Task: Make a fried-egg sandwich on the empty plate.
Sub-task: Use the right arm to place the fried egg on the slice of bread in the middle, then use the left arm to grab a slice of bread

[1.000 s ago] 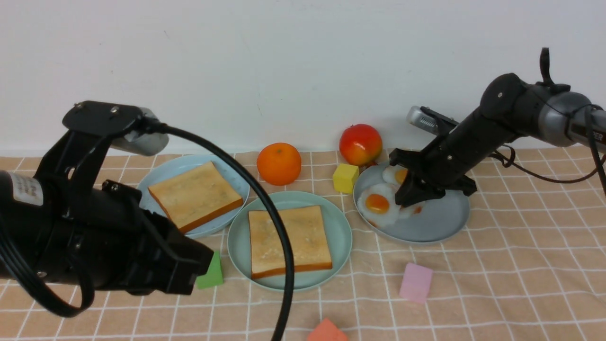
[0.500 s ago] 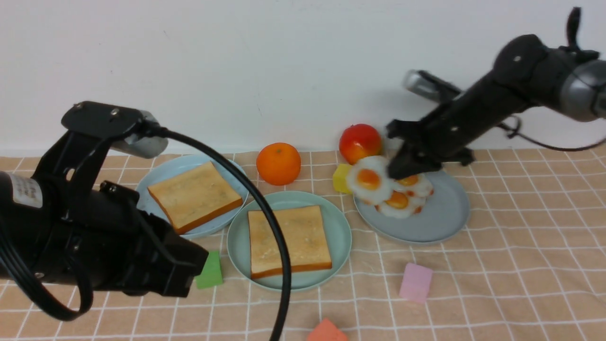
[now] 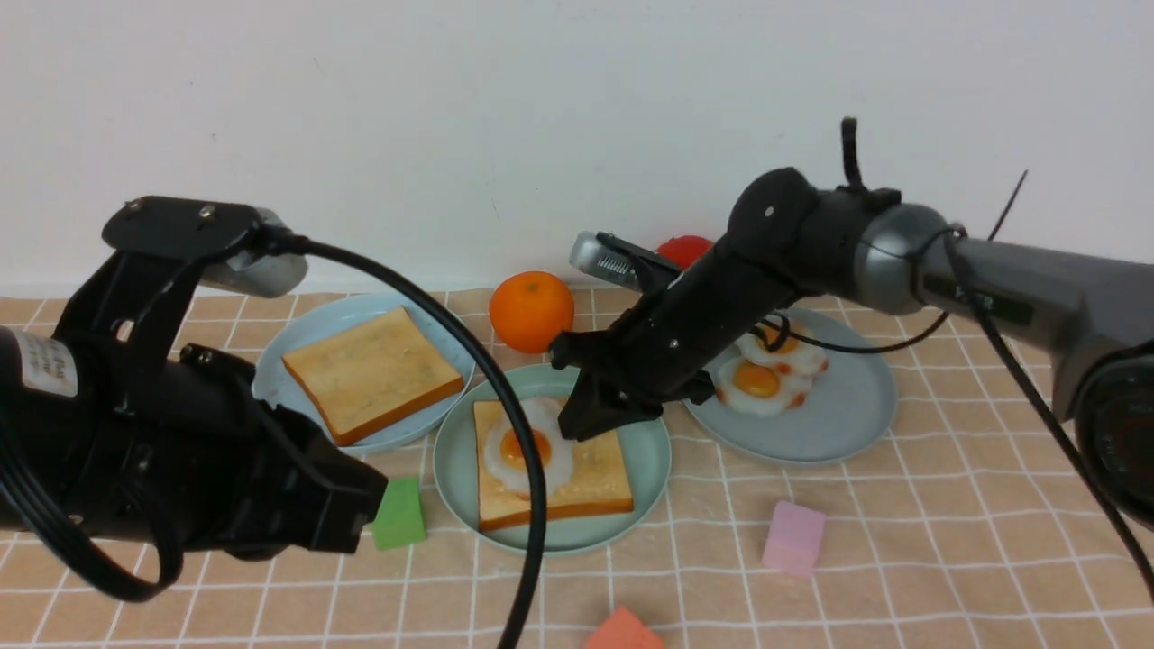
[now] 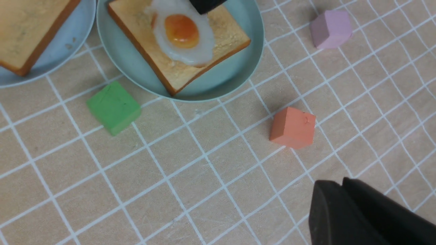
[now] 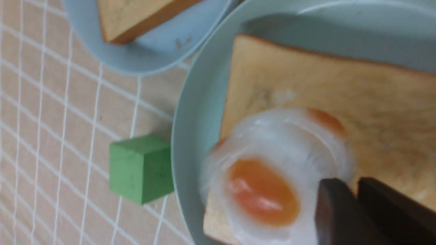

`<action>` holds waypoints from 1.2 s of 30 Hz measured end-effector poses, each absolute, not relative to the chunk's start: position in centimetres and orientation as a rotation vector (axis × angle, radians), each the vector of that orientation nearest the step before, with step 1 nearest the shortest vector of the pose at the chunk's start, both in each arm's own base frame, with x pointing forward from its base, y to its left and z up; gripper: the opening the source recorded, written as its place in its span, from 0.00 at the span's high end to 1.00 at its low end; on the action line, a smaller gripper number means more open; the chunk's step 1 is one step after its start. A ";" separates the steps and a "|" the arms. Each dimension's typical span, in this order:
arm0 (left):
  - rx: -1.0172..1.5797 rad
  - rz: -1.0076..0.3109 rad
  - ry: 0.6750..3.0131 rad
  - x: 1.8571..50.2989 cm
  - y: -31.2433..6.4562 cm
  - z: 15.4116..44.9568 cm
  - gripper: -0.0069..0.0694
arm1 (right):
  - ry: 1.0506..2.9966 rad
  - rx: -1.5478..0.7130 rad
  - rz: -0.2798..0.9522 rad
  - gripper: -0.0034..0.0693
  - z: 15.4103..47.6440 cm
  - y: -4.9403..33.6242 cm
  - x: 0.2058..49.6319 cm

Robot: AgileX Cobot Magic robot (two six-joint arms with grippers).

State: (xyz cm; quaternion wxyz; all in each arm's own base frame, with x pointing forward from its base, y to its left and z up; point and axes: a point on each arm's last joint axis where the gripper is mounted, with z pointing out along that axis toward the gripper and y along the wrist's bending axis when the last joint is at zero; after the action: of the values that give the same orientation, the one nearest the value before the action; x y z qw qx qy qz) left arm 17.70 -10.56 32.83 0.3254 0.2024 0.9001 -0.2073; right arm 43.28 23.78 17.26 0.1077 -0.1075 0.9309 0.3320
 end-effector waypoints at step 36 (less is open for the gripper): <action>-0.823 -0.630 2.478 40.6 -2.1 20.6 0.40 | 2.058 -1.042 0.681 0.97 39.7 14.0 17.7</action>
State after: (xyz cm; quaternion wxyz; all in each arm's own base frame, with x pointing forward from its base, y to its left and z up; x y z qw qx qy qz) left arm 40.64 -2.15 20.65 0.2257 -0.2985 0.8988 -0.2283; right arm 17.70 13.96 39.74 0.3602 -0.4041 0.7982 0.2641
